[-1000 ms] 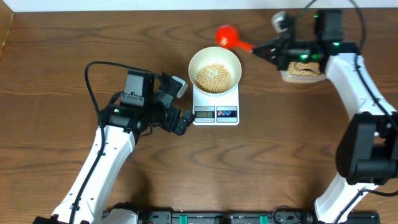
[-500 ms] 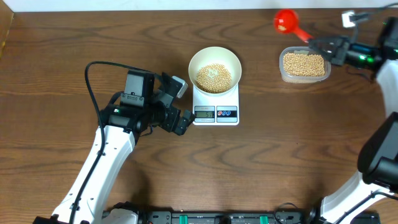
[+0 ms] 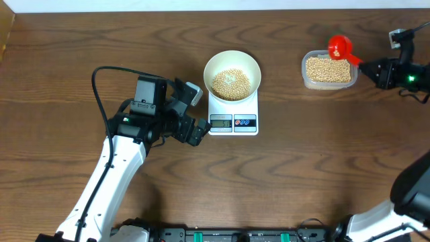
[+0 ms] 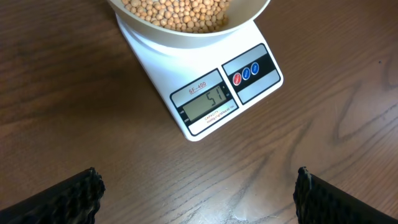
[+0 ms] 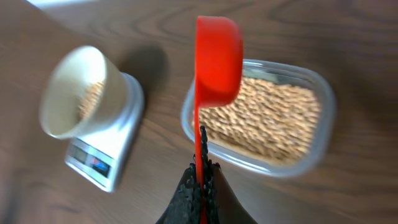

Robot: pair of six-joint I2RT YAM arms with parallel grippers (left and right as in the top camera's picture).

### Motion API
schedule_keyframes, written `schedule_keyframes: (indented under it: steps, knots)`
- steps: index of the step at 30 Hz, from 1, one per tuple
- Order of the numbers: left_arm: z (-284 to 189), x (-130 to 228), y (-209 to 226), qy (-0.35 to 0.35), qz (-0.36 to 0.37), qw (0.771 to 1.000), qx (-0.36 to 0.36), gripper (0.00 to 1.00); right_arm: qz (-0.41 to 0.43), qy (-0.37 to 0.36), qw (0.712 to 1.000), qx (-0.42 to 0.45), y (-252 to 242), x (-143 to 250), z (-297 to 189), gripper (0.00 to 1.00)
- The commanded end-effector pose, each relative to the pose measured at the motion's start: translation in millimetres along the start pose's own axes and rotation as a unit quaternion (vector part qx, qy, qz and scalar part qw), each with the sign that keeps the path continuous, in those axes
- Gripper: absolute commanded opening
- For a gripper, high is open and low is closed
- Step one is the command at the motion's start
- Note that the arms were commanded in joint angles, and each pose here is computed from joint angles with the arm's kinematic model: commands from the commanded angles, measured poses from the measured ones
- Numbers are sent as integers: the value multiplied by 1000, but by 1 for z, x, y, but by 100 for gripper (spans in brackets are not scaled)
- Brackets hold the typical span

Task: Scoop item into bowl and weigh 50g on scale

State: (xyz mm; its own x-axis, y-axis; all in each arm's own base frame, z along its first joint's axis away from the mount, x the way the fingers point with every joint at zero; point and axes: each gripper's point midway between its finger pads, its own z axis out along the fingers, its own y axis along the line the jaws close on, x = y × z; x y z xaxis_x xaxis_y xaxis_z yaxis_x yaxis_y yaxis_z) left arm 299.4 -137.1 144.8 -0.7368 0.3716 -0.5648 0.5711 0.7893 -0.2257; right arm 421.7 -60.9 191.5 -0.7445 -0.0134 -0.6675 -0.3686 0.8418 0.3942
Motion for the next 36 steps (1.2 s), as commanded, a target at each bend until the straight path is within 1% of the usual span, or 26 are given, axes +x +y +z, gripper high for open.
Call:
schedule_keyframes:
  steps: [1, 2, 10, 19, 28, 32, 34, 36]
  knots:
    - [1, 1, 1, 3, 2, 1000, -2, 100, -88, 66, 990, 88, -9, 9, 1, 1]
    - [1, 1, 1, 3, 2, 1000, -2, 100, -104, 90, 985, 106, -8, 12, 9, 1]
    - [1, 1, 1, 3, 2, 1000, -2, 100, -181, 151, 955, 179, -3, 11, 29, 1]
    - [1, 1, 1, 3, 2, 1000, -2, 100, -222, 183, 928, 235, -2, 8, 37, 1]
    - [1, 1, 1, 3, 2, 1000, -2, 100, -249, 183, 916, 257, 2, -1, 41, 1]
    - [1, 1, 1, 3, 2, 1000, -2, 100, -286, 191, 893, 291, 2, -10, 35, 1]
    - [1, 1, 1, 3, 2, 1000, -2, 100, -295, 173, 895, 284, 12, -18, 37, 1]
    - [1, 1, 1, 3, 2, 1000, -2, 100, -302, 141, 907, 257, 27, -28, 42, 1]
